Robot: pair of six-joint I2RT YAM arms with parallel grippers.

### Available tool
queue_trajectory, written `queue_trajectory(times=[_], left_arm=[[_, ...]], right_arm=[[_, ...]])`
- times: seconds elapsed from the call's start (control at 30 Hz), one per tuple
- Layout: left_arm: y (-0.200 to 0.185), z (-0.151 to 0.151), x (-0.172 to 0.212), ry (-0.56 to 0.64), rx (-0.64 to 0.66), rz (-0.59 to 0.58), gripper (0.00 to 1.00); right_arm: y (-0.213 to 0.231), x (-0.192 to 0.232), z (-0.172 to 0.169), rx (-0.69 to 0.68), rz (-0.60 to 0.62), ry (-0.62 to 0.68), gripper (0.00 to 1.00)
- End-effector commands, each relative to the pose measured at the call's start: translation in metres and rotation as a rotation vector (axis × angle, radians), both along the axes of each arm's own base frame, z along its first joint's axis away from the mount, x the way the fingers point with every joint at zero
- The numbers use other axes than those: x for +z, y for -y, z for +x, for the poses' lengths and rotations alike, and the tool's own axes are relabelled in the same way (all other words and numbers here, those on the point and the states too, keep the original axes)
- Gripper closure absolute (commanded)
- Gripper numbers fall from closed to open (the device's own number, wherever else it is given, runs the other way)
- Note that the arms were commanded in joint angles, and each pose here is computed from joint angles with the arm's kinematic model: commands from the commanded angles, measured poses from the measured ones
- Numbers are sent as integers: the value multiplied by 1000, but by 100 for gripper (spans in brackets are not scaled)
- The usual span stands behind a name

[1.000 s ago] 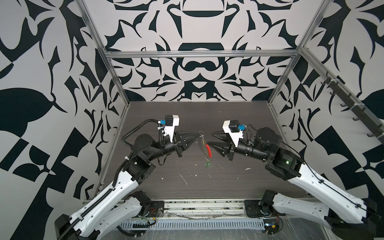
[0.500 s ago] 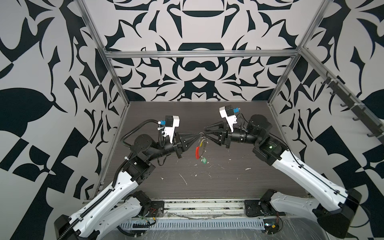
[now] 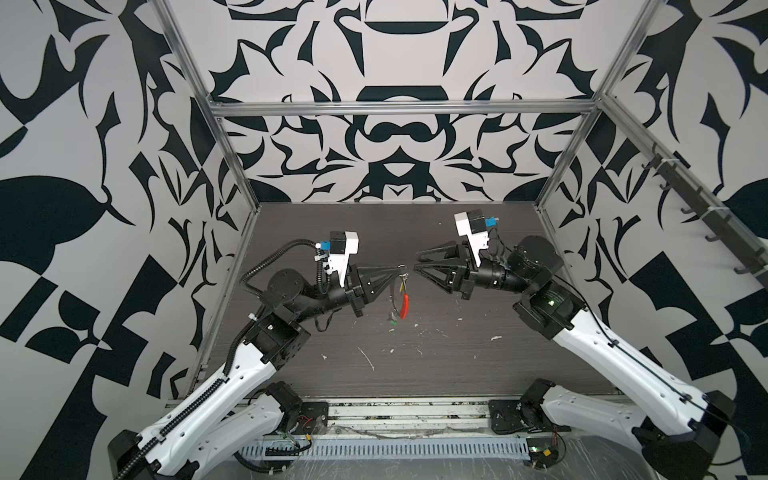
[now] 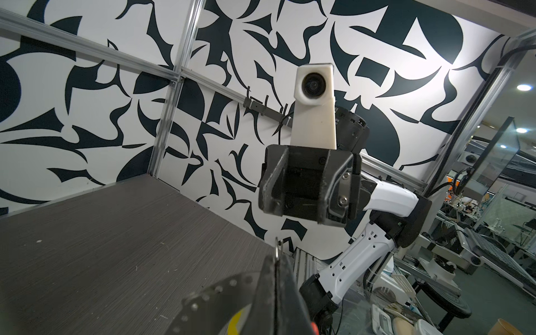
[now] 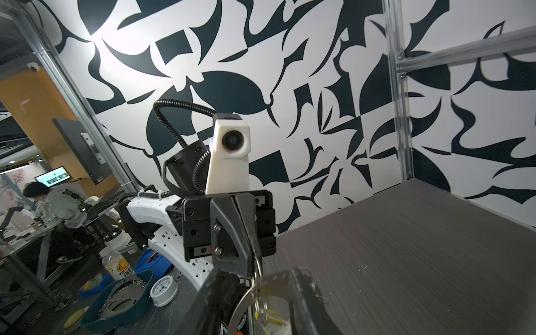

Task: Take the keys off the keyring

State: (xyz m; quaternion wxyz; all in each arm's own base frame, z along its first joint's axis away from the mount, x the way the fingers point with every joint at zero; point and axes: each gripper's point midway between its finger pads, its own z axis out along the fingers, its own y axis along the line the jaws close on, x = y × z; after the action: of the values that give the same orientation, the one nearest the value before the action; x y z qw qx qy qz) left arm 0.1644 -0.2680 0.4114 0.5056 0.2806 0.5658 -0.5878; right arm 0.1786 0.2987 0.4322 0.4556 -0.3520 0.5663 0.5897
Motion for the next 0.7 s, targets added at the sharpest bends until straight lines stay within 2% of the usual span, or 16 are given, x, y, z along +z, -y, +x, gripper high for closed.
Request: queue_trajectory(times=[0.0, 0.37, 0.5, 0.67], left_arm=[[-2, 0, 7, 32, 12, -18, 100], [-3, 1, 8, 33, 18, -22, 100], [-2, 2, 8, 29, 20, -24, 100], [-1, 3, 8, 25, 17, -28, 100]], right_arm=[[-3, 15, -9, 77, 35, 21, 60], [-8, 8, -12, 138, 18, -10, 70], [-9, 5, -11, 139, 15, -16, 77], [-11, 1, -10, 142, 9, -25, 79]])
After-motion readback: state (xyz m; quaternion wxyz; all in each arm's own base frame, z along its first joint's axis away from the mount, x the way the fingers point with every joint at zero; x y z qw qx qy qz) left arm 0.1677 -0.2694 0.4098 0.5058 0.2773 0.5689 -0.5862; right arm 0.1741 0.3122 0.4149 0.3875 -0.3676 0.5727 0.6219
